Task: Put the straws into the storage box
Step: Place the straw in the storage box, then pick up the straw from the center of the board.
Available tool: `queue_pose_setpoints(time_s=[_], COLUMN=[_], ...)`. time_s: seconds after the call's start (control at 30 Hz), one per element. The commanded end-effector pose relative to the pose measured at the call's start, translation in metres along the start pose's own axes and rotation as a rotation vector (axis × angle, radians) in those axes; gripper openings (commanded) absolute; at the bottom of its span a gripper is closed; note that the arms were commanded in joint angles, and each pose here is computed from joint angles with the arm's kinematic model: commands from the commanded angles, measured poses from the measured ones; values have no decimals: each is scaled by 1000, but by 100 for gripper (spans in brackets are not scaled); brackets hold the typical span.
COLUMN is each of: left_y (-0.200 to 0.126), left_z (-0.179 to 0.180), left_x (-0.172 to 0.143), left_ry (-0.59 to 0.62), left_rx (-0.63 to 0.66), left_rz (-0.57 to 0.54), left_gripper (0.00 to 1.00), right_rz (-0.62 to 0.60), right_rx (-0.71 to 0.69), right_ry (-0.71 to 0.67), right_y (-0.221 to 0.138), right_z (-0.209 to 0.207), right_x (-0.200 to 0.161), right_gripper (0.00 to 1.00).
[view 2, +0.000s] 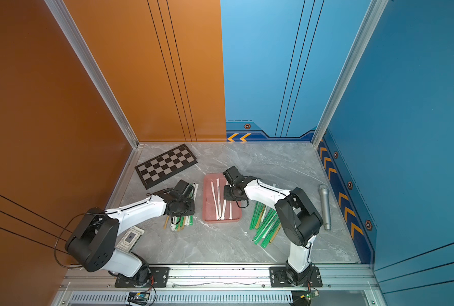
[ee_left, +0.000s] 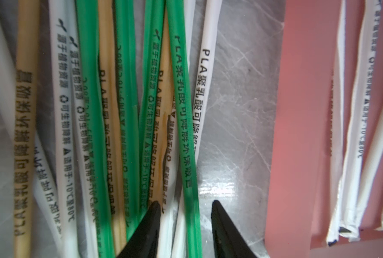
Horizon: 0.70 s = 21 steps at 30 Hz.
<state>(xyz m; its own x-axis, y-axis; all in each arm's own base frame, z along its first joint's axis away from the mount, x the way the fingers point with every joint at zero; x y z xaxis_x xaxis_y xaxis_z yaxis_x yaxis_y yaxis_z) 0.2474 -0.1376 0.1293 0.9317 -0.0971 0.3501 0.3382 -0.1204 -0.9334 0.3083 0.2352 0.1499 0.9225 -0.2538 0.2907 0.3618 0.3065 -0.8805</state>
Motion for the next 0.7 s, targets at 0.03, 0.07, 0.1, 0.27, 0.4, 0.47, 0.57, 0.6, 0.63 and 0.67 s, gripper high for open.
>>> queue_pose_setpoints(time_s=[0.03,0.07,0.1,0.27,0.4,0.47,0.57,0.6,0.63,0.67], left_y=[-2,-2,-2,1,5,6,7,7,7,7], left_z=[-2,-2,-2,-3,-4,-5,-6,-7,-7,-7], left_x=[3,3,3,4,3,3,3,3,3,3], left_ry=[4,7,8,16,23,27,32,35,34,35], left_rx=[8,10,11,18,26,32,35,37,37,39], left_rz=[5,3,2,12,21,24,23,24,23,23], left_gripper=[37,36,36,33,29,27,24,23,21,19], right_rz=[-51,-55,-58,-66,-70,-72,-73,-72,-73,-71], right_rx=[4,3,2,-6,-11,-12,-13,-16,-15,-17], right_ry=[4,5,6,22,35,40,43,45,48,48], right_y=[-12,-14,-15,-20,-22,-24,-25,-25,-26,-25], right_z=[1,0,-1,-8,-13,-15,-18,-19,-20,-20], right_x=[7,7,6,4,4,4,3,3,3,3], right_gripper=[32,33,33,33,33,33,34,34,34,34])
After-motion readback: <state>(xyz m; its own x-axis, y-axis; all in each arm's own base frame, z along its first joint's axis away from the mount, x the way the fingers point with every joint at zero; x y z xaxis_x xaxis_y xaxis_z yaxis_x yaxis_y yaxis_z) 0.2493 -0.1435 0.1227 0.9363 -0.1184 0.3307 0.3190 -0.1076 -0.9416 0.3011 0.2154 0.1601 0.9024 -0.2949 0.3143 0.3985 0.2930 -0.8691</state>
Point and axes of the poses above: each gripper's point midway between its finger pads, its own y axis out along the fingers, its own z axis along the line the jaws close on, x = y × z, the point moved 10 cm from there along -y, back along the fingers, and after that the axes turned 14 degrees about y, right-handed, at the moved point
